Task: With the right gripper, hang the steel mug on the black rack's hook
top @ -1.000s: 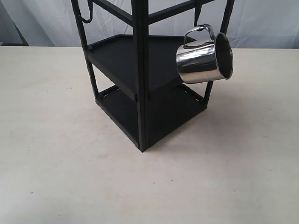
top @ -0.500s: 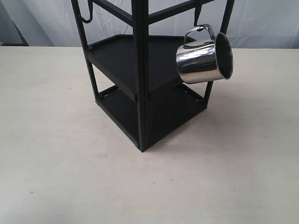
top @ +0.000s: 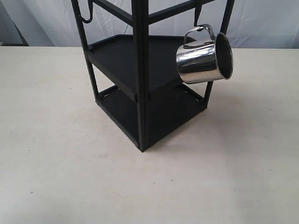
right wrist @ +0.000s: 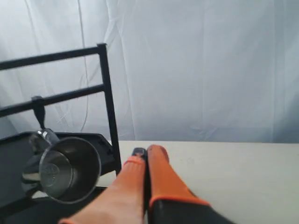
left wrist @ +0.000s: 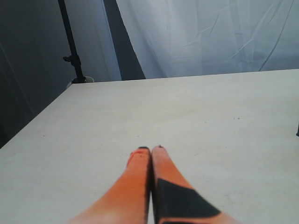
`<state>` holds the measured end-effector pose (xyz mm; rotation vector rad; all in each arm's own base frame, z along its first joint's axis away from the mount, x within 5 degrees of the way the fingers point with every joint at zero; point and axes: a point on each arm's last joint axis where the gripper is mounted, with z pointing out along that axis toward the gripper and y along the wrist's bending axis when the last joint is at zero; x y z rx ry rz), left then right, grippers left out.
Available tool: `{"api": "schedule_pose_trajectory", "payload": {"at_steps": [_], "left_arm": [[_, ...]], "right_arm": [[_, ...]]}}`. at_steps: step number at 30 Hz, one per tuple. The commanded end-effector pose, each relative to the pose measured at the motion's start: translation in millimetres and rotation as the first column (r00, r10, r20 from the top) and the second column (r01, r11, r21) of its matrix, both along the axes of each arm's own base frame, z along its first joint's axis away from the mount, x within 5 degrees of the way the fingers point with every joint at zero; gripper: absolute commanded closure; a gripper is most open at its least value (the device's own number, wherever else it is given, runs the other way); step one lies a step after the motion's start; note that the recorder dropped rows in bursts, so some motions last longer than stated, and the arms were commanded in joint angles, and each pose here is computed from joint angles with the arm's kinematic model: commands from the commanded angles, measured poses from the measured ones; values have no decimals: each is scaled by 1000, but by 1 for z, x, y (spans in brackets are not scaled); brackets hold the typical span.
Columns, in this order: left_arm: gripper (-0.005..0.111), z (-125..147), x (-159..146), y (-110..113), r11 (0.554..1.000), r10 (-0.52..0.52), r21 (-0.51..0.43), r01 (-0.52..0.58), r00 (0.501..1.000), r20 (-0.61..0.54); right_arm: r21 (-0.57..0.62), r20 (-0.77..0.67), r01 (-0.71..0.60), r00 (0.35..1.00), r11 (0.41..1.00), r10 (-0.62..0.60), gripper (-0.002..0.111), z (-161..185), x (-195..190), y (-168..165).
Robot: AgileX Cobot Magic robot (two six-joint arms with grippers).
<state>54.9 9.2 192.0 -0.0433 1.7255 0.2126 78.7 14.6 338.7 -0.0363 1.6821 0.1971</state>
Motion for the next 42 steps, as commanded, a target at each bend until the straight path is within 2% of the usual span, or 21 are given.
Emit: {"api": "schedule_pose_trajectory", "payload": {"at_steps": [1, 7, 13, 17, 21, 28, 33, 42], "left_arm": [[105, 0, 0, 0, 1000, 4, 0, -4, 1000, 7], [105, 0, 0, 0, 1000, 4, 0, -4, 1000, 7], [105, 0, 0, 0, 1000, 4, 0, -4, 1000, 7], [105, 0, 0, 0, 1000, 4, 0, -4, 1000, 7], [105, 0, 0, 0, 1000, 4, 0, -4, 1000, 7], [105, 0, 0, 0, 1000, 4, 0, -4, 1000, 7], [105, 0, 0, 0, 1000, 4, 0, -4, 1000, 7], [105, 0, 0, 0, 1000, 4, 0, -4, 1000, 7]], "right_arm": [[13, 16, 91, 996, 996, -91, 109, -28, 10, -9], [-39, 80, 214, 974, 976, -210, 109, -63, 13, -21], [-1, -38, 241, 970, 971, -240, 109, -121, 9, -22], [-29, -105, 204, 973, 979, -205, 109, -129, 3, -19], [-3, -136, 192, 972, 981, -191, 109, -132, -3, -17], [-5, -271, 212, 940, 977, -205, 109, -144, -8, -18], [-48, -248, 195, 948, 980, -201, 109, -146, -13, -18], [-29, -176, 194, 965, 981, -196, 109, -159, -26, -16]]}}
